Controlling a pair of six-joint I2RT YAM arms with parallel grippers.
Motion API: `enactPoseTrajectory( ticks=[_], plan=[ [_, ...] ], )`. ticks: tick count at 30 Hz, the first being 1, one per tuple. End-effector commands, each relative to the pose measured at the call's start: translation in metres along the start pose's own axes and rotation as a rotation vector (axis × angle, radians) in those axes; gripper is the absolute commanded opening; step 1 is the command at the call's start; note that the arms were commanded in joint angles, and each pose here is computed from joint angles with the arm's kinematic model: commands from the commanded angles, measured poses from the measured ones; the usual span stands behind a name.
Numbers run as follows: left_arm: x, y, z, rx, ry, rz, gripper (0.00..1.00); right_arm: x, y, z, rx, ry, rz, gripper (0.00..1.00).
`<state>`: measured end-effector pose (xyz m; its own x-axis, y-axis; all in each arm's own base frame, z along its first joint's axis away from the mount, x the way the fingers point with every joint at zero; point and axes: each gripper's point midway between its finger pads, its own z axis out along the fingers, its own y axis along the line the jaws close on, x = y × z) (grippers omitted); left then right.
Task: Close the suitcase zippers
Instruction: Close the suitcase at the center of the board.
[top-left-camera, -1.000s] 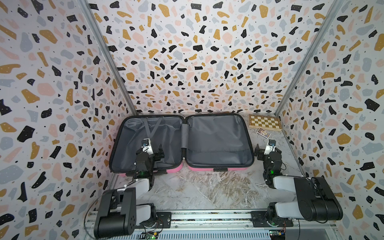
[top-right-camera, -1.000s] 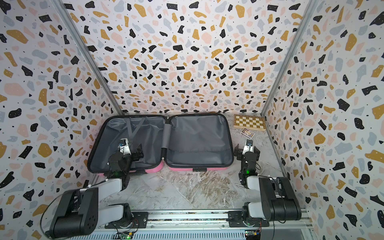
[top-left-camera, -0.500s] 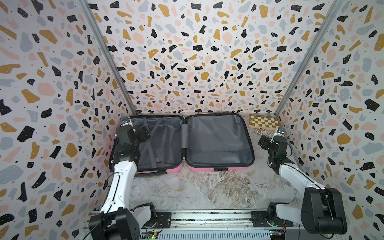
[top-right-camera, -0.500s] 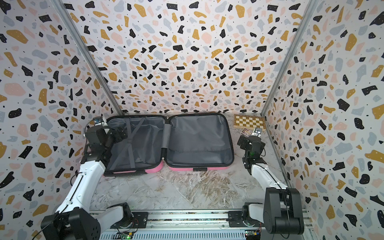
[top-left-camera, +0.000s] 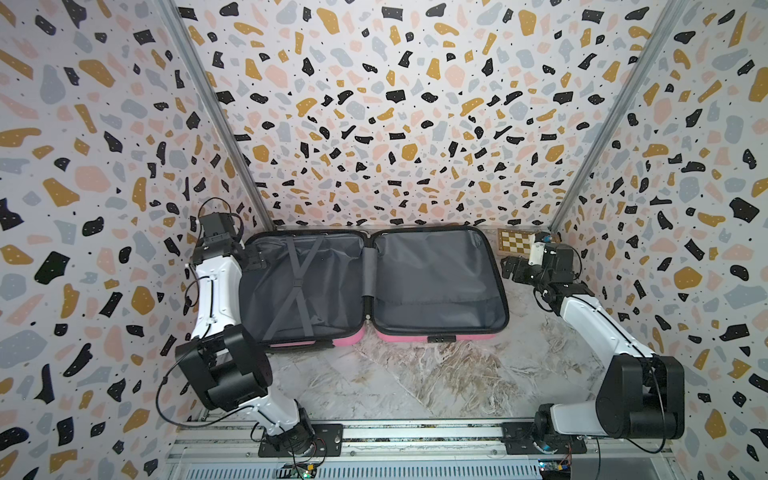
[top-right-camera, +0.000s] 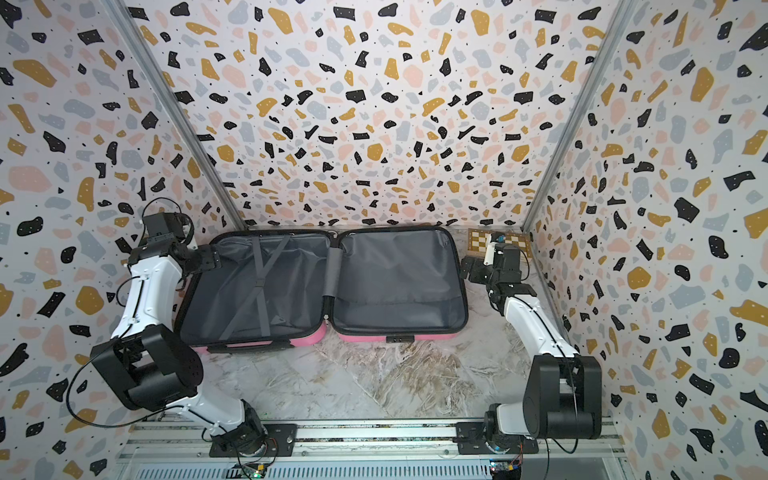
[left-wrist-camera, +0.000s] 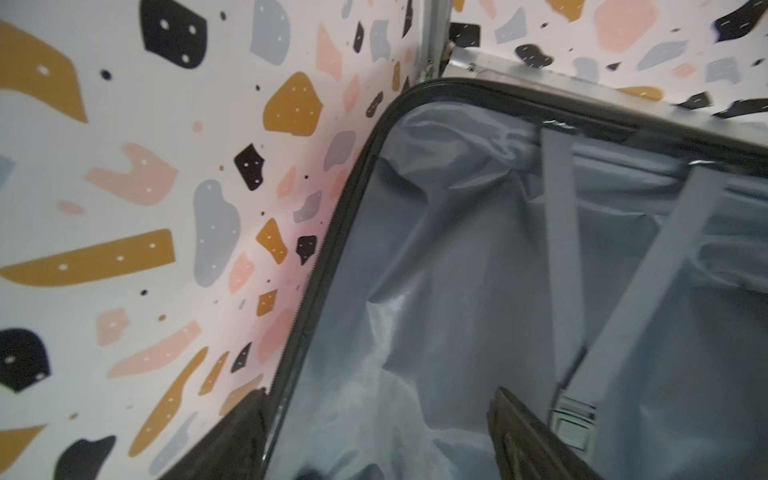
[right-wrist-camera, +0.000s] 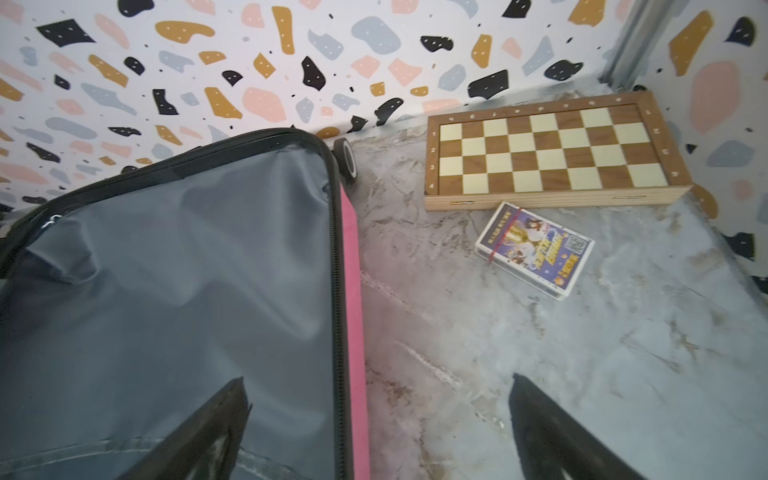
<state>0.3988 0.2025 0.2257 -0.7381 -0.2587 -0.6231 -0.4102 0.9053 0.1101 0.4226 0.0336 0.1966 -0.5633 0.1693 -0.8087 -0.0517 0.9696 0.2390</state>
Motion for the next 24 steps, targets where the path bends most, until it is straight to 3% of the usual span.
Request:
enactPoseTrajectory(
  ticks=[1, 6, 7, 10, 16, 20, 24],
  plan=[
    [0.004, 0.027, 0.004, -0.025, 0.064, -0.015, 0.74, -0.002, 0.020, -0.004, -0.091, 0.040, -0.016, 0.97],
    [0.000, 0.030, 0.023, -0.008, 0.094, -0.030, 0.67, -0.003, 0.031, -0.004, -0.114, 0.052, -0.023, 0.96],
    [0.001, 0.036, 0.027, -0.041, 0.106, -0.027, 0.62, -0.004, 0.033, -0.005, -0.117, 0.050, -0.020, 0.96],
    [0.005, 0.053, 0.035, -0.127, 0.126, -0.022, 0.62, -0.012, 0.038, -0.008, -0.131, 0.042, -0.009, 0.96],
    [0.018, 0.047, 0.056, -0.055, 0.172, -0.022, 0.54, -0.031, 0.043, -0.013, -0.119, 0.019, -0.021, 0.96],
    [0.027, 0.045, 0.070, -0.027, 0.215, -0.028, 0.41, -0.034, 0.045, -0.012, -0.120, 0.015, -0.020, 0.96],
    [0.034, 0.040, 0.081, 0.010, 0.245, -0.036, 0.40, -0.035, 0.048, -0.011, -0.120, 0.020, -0.026, 0.96]
  ],
)
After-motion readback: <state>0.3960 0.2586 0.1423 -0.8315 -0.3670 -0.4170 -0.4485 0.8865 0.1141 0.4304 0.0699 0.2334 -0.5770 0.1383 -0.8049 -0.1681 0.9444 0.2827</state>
